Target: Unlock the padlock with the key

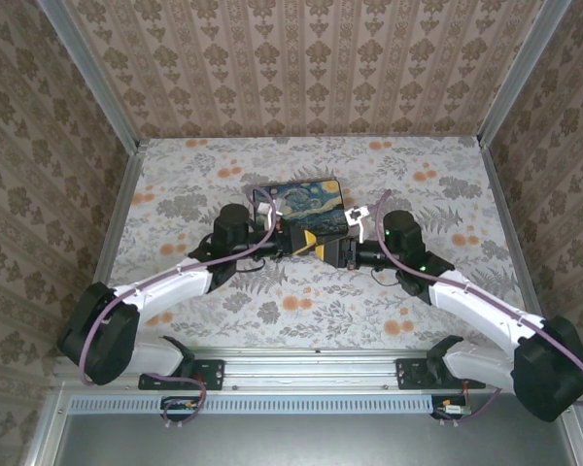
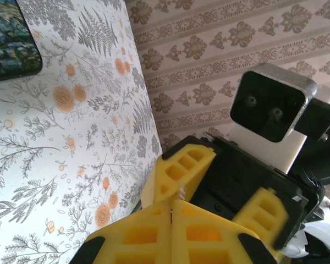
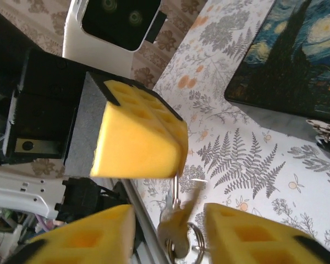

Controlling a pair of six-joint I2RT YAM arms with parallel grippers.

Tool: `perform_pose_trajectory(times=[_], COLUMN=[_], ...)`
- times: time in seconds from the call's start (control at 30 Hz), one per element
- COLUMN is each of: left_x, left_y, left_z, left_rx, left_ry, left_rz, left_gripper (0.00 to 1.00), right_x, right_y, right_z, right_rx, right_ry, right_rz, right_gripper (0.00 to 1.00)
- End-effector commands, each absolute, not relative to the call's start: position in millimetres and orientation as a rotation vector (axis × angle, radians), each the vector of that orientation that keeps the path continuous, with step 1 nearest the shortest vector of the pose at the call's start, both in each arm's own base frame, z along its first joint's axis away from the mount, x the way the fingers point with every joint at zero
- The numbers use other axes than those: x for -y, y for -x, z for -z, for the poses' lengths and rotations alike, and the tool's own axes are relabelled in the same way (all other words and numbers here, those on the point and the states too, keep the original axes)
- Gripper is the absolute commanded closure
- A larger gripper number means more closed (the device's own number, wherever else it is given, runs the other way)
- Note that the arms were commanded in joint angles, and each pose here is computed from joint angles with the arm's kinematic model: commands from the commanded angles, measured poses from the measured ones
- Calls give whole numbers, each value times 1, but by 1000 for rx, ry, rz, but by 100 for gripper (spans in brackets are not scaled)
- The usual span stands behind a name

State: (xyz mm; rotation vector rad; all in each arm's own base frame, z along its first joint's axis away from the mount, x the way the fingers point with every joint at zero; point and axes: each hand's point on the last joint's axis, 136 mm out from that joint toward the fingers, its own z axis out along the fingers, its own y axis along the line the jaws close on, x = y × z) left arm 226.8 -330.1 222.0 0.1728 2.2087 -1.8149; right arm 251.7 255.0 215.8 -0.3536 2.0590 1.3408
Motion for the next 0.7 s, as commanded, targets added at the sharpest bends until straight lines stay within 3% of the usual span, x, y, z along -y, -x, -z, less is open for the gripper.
perform_pose_trajectory(times=[0.0,0.1,0.23,0.57,0.67], left_x=[319,317,323,327,323], left_y=[-230,-228,-217,-222,-227], left_z=[-227,-233,-241,-254,-257], left_rx=[-2190,-2185,-2173,-2105,-2073], left_ry=[-170,-196,-309,-260,-222], left_rz=[1778,1762,1753,1830,1847], left_gripper=[100,100,100,100,100], right_x=[-239,-229,-232,-264,-267], right_y=[-252,-255,-260,-259,-257], right_z=[-219,-221,-235,-254,-252], right_rx=[-2041,-2038,-1992,-1914,-1914], right_ry=[326,293,310,411,402], right_rz=[-1282,-1261,-1275,-1451,-1473], right_gripper=[44,40,41,64,66])
